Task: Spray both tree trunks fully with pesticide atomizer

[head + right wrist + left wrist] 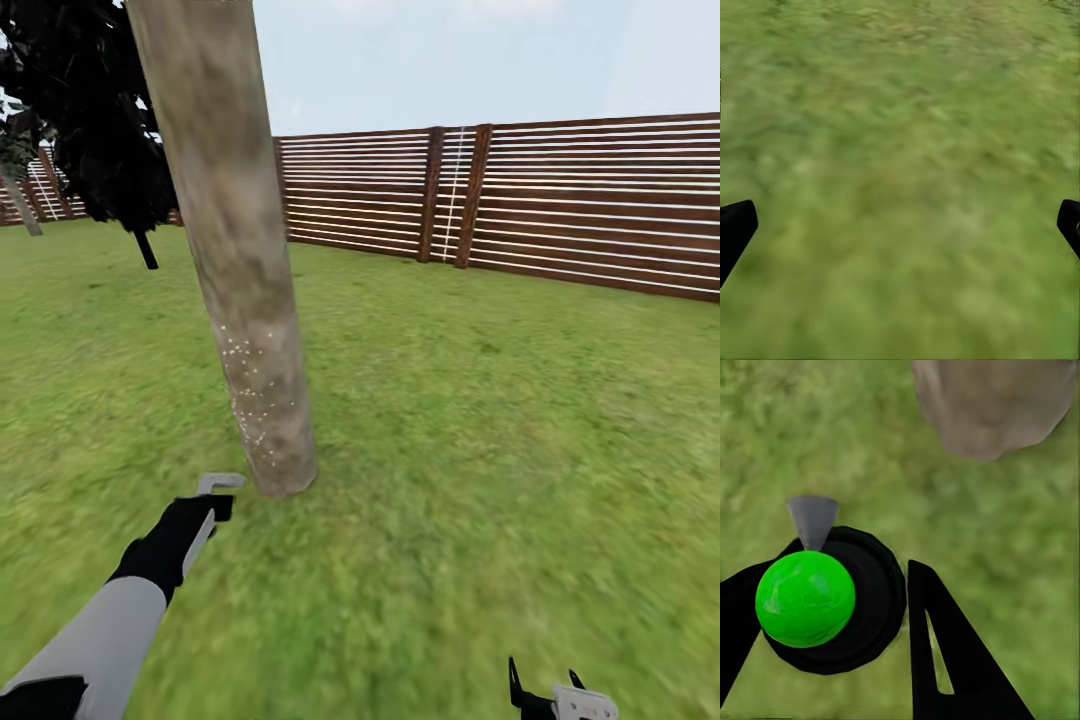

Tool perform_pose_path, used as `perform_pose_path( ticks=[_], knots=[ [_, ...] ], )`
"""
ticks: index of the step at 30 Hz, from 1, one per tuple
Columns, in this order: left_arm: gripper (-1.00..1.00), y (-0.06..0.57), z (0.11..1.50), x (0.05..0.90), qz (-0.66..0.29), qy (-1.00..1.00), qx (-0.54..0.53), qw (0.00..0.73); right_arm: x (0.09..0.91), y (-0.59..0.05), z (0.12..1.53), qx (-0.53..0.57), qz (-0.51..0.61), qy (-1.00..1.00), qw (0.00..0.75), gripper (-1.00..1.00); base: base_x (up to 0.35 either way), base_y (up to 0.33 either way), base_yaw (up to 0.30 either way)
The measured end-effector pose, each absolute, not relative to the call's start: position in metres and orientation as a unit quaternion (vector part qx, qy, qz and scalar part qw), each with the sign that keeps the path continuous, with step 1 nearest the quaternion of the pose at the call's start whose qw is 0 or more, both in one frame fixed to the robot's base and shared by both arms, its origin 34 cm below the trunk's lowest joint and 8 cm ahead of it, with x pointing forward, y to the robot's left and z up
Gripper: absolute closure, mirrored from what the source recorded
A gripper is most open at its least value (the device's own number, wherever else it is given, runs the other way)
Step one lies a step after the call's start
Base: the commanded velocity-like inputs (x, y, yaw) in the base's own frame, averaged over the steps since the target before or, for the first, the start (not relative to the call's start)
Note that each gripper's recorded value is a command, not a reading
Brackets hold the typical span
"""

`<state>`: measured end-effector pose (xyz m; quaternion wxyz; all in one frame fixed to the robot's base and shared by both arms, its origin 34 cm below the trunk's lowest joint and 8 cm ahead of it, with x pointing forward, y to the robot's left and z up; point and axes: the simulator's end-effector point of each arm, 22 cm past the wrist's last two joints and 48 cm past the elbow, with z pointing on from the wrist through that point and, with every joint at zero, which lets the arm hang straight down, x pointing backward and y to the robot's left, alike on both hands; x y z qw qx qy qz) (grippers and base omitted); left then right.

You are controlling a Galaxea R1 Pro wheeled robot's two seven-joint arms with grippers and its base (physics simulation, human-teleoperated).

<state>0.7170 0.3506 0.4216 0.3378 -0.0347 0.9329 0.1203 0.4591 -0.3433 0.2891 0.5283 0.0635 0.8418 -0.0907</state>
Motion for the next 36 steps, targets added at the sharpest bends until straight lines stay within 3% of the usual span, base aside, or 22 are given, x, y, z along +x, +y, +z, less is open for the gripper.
perform_pose_path(
  ticks=[8,23,36],
  knots=[
    [1.00,0.353,0.424,0.717,0.130,0.930,-0.042,0.341,0.460,-0.343,0.290,0.064,-0.091,0.841,0.529,-1.00,0.134,-0.253,0.252],
    [1.00,0.348,0.419,0.711,0.149,0.930,-0.051,0.331,0.460,-0.343,0.291,0.064,-0.090,0.840,0.530,-1.00,0.037,-0.268,0.012],
    [1.00,0.346,0.418,0.711,0.143,0.931,-0.055,0.331,0.460,-0.342,0.290,0.064,-0.090,0.841,0.530,-1.00,0.002,-0.274,0.249]
  ],
)
